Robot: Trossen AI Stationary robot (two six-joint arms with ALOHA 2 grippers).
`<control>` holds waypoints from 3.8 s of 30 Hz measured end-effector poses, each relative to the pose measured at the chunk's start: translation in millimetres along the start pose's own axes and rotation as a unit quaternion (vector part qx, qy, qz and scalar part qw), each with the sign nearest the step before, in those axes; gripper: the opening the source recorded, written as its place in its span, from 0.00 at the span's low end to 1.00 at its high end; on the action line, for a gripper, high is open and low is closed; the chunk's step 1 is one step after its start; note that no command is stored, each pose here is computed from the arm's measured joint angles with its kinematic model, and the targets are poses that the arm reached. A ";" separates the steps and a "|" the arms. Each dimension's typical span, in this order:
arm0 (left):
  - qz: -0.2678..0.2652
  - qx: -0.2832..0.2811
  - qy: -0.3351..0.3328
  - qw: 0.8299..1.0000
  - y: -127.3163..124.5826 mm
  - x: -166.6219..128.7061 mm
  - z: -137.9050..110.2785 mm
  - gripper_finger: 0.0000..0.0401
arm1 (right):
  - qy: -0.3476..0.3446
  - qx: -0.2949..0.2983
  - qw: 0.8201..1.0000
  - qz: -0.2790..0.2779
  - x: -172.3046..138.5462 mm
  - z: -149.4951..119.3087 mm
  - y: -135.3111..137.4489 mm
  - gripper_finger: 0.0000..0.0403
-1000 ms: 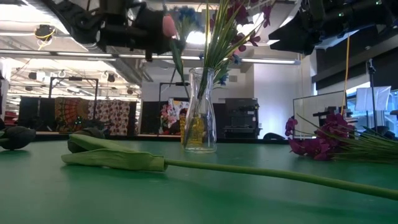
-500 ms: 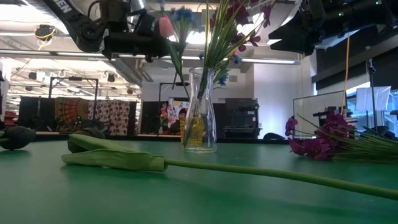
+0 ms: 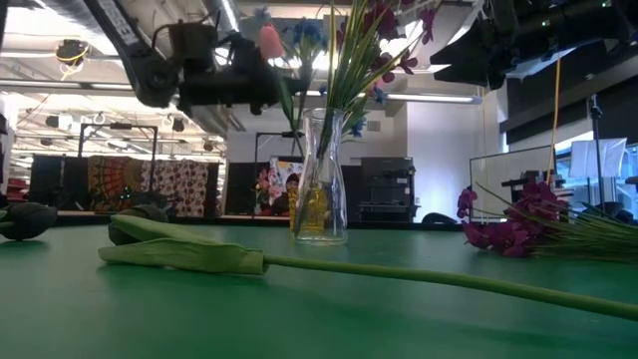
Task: Sort flowers into vase by color
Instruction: Put the blue flowers into the yellow vase
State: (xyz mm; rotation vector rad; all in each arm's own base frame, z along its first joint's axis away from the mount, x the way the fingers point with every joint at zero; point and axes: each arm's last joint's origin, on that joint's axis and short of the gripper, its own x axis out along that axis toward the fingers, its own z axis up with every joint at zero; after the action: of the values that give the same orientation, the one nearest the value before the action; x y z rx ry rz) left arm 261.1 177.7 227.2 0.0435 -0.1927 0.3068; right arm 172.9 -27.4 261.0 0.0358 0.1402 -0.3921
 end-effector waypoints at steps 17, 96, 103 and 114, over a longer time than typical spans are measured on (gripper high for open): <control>-0.019 -0.020 -0.021 0.999 -7.7 9.3 -30.1 0.03 | 0.002 0.002 1.000 -0.001 0.0 -0.4 -0.1 0.67; 0.031 -0.021 0.241 0.970 -11.9 1.0 -16.2 0.32 | 0.023 -0.003 1.000 0.003 17.2 -9.2 4.7 0.67; 0.056 -0.014 0.315 0.947 -24.2 -16.1 -4.1 0.38 | 0.021 -0.003 1.000 0.003 17.2 -8.8 4.7 0.67; 0.111 -0.029 0.415 0.902 -42.3 -42.6 4.6 0.38 | 0.020 -0.006 1.000 0.003 17.2 -8.7 4.7 0.67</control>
State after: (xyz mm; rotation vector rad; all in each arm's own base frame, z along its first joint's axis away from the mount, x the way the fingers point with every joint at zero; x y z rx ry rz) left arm 233.3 124.5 222.8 -0.1710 0.6498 0.5219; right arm 189.4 -29.0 250.0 0.0320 0.1827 -0.3840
